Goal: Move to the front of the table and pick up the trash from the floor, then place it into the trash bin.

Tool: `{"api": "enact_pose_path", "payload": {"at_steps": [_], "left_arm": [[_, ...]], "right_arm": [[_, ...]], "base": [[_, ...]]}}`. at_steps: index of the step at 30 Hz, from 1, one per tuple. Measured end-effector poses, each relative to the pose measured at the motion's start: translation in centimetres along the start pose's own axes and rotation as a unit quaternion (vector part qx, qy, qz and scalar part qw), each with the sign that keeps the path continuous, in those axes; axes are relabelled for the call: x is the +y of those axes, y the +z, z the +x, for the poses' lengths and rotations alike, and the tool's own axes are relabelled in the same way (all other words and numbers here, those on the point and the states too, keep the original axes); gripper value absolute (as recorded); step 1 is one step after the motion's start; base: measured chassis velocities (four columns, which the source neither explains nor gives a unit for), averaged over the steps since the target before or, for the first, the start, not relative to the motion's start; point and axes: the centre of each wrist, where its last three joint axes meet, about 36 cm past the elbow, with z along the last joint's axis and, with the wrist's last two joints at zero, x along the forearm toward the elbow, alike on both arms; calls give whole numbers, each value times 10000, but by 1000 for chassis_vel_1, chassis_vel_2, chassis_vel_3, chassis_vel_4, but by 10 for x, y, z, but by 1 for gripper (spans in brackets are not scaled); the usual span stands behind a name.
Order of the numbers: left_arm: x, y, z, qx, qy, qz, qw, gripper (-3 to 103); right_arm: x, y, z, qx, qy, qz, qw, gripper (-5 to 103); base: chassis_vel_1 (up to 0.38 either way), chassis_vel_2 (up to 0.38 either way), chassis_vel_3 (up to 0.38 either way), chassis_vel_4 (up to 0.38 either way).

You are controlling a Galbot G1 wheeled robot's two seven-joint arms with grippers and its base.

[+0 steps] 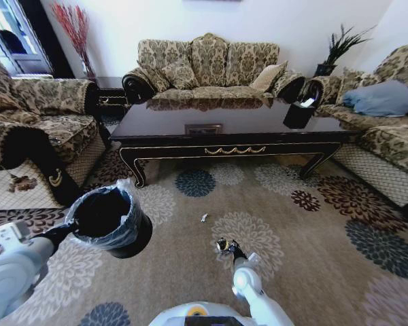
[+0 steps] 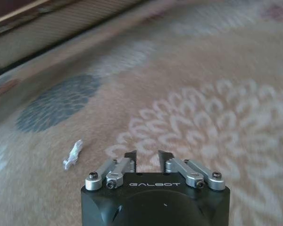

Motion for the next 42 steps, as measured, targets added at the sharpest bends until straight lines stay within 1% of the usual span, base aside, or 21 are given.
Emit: {"api": "enact_pose_path", "payload": {"at_steps": [2, 3, 4, 5, 6, 7, 9, 12, 13, 14, 15, 16, 17, 18, 21, 29, 32, 35, 38, 40, 42], "left_arm": [[-3, -6, 3, -97, 94, -9, 9999, 4], [-3, -8, 3, -115, 113, -7, 9999, 4], [-3, -8, 3, -115, 113, -7, 9999, 4], [-4, -9, 3, -136, 136, -6, 9998, 4], [-5, -9, 3, -141, 147, -7, 9998, 4], [-6, -9, 0, -138, 196, 2, 9997, 4], [-8, -9, -2, -127, 241, 16, 9996, 4], [-11, -7, -7, -77, 341, 36, 9994, 4], [-11, -7, -7, -77, 341, 36, 9994, 4], [-12, -6, -7, -70, 354, 36, 9993, 4], [-12, -6, -8, -64, 363, 34, 9993, 4], [-12, -6, -8, -59, 368, 26, 9993, 4], [-12, -6, -8, -59, 367, 16, 9993, 4], [-12, -6, -8, -59, 367, 16, 9993, 4], [-12, -6, -9, -42, 365, 4, 9993, 4], [-12, -4, -15, -5, 347, -9, 9994, 4], [-11, -7, -17, -20, 339, -34, 9994, 4], [-11, -7, -19, -12, 339, -35, 9994, 4], [-12, -5, -21, 30, 362, -22, 9993, 4], [-13, -4, -21, 33, 366, -23, 9993, 4], [-13, -6, -21, 14, 374, -34, 9993, 4]], "right_arm": [[-10, 7, 5, -45, -166, 485, 9987, 35], [-11, 9, 6, -40, -193, 588, 9981, 40], [-11, 9, 6, -40, -193, 588, 9981, 40], [-12, 14, 7, -29, -241, 745, 9969, 45], [-13, 16, 8, -25, -266, 813, 9963, 45], [-12, 27, 12, 12, -399, 1083, 9933, 56], [-10, 33, 15, 44, -493, 1221, 9913, 56], [-14, 48, 13, -51, -784, 1643, 9833, 73], [-14, 48, 13, -51, -784, 1643, 9833, 73], [-18, 49, 11, -125, -909, 1790, 9796, 78], [-23, 51, 9, -193, -1033, 1956, 9750, 78], [-35, 59, 4, -252, -1312, 2307, 9638, 88], [-41, 58, -2, -333, -1467, 2485, 9569, 88], [-41, 58, -2, -333, -1467, 2485, 9569, 88], [-45, 49, -15, -500, -1678, 2682, 9473, 99], [-37, 39, -24, -511, -1769, 2633, 9470, 100], [-35, 22, -33, -518, -1782, 2753, 9433, 100], [-30, 4, -38, -404, -1618, 2835, 9444, 100], [-8, -27, -38, 121, -1281, 2623, 9564, 100], [-4, -33, -37, 231, -1251, 2579, 9578, 100], [8, -47, -35, 678, -1217, 2498, 9582, 100]], "base": [[0, 0, 0, 0], [0, 0, 0, 0], [0, 0, 0, 0], [0, 0, 0, 0], [0, 0, 0, 0], [0, 0, 0, 0], [0, 0, 0, 0], [0, 0, 0, 0], [0, 0, 0, 0], [0, 0, 0, 0], [0, 0, 0, 0], [0, 0, 0, 0], [0, 0, 0, 0], [0, 0, 0, 0], [0, 0, 0, 0], [0, 0, 0, 0], [0, 0, 0, 0], [0, 0, 0, 0], [0, 0, 0, 0], [0, 0, 0, 0], [0, 0, 0, 0]]}}
